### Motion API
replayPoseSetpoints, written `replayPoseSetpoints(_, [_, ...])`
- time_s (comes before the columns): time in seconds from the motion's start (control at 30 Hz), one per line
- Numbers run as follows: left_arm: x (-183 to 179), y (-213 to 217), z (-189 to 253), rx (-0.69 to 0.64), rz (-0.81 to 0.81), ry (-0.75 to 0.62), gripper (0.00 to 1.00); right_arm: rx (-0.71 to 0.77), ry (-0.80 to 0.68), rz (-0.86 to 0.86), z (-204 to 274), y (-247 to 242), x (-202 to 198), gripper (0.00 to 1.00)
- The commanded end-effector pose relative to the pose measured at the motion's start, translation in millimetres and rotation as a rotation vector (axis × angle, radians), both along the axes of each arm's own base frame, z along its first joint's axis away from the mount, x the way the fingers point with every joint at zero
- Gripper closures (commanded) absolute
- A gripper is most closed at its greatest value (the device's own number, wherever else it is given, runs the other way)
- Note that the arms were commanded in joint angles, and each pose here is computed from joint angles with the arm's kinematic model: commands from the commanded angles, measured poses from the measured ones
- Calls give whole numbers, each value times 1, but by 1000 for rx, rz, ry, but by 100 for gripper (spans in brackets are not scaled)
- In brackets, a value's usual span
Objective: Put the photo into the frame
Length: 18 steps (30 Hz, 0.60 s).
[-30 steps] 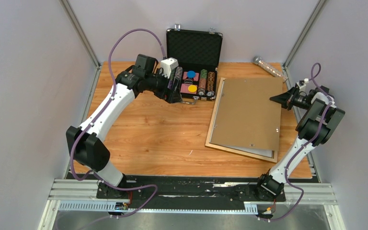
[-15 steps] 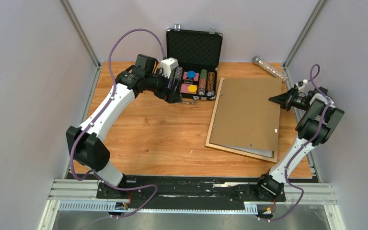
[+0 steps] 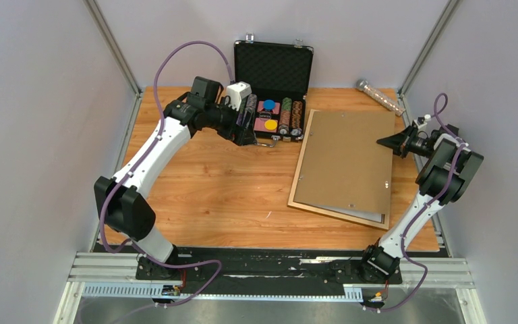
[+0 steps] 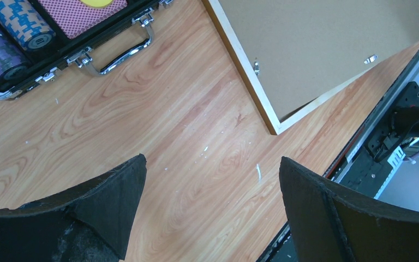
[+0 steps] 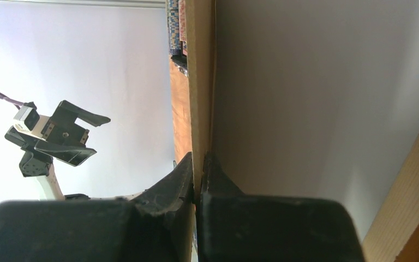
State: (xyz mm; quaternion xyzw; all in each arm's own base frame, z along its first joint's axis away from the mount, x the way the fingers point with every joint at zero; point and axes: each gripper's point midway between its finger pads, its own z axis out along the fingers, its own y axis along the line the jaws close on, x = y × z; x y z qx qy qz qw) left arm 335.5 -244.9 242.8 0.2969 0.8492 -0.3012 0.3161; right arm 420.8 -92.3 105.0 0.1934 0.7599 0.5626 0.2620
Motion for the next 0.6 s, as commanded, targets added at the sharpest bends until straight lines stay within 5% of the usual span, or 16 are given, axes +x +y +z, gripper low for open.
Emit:
replayPoseSetpoints(0.0, [0,-4,8,-15,-19,-26,2,23,-33,9,4,1,1,100])
replayPoseSetpoints(0.57, [-3,-3,6,-14,-20,-28,2,69,-23,13,10,10,-10,100])
